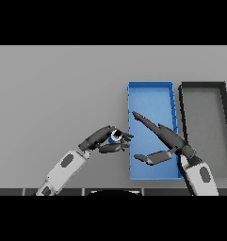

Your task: Pick up the blue pipe and place it into the blue bin.

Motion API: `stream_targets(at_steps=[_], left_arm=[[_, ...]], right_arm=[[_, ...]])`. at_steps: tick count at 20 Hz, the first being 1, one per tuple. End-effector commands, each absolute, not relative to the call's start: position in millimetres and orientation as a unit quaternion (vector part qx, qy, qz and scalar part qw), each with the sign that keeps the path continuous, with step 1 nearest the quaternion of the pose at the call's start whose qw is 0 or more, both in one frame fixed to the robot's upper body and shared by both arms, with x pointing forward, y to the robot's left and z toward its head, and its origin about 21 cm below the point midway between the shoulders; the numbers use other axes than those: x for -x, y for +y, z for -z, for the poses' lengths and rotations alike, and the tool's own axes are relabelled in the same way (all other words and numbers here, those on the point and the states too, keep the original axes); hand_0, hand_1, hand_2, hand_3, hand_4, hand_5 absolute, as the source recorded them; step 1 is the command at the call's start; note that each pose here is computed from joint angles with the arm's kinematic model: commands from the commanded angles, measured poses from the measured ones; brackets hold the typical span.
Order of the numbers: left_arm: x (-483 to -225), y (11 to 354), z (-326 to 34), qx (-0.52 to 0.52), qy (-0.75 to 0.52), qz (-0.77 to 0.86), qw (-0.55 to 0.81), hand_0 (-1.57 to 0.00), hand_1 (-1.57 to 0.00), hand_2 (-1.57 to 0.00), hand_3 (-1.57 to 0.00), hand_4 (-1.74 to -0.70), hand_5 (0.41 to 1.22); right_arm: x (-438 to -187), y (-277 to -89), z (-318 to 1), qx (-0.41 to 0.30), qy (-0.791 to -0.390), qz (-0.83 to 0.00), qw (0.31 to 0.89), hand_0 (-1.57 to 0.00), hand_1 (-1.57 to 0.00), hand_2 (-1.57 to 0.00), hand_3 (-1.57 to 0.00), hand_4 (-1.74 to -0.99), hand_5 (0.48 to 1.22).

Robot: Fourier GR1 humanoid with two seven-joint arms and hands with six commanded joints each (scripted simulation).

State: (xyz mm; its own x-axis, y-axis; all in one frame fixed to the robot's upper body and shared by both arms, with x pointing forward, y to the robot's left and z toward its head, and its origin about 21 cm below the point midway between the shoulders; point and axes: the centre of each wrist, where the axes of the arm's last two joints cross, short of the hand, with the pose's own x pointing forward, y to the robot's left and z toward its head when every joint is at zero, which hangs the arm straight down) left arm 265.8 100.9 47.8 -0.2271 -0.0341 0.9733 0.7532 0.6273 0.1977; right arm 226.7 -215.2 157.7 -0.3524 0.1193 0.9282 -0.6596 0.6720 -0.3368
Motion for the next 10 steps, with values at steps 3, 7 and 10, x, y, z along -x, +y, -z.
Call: stream_targets(at_steps=[3,7,10], left_arm=[[-265,98,-48,0.263,-0.703,0.343,0.564,-1.57,-1.57,-1.57,-1.44,-1.73,1.221],[-265,94,-53,0.273,-0.706,0.343,0.557,-1.57,-1.57,-1.57,-1.45,-1.73,1.221],[-269,98,-51,0.278,-0.705,0.339,0.557,-1.57,-1.57,-1.57,-1.49,-1.73,1.221]], right_arm=[[-236,-199.6,-173,-0.200,-0.728,-0.408,0.514,0.00,0.00,0.00,0.00,-1.303,0.532],[-245,-170.7,-180,-0.223,-0.711,-0.450,0.492,0.00,0.00,0.00,0.00,-1.270,0.530],[-255,-154.4,-182,-0.232,-0.693,-0.470,0.495,0.00,0.00,0.00,0.00,-1.241,0.532]])
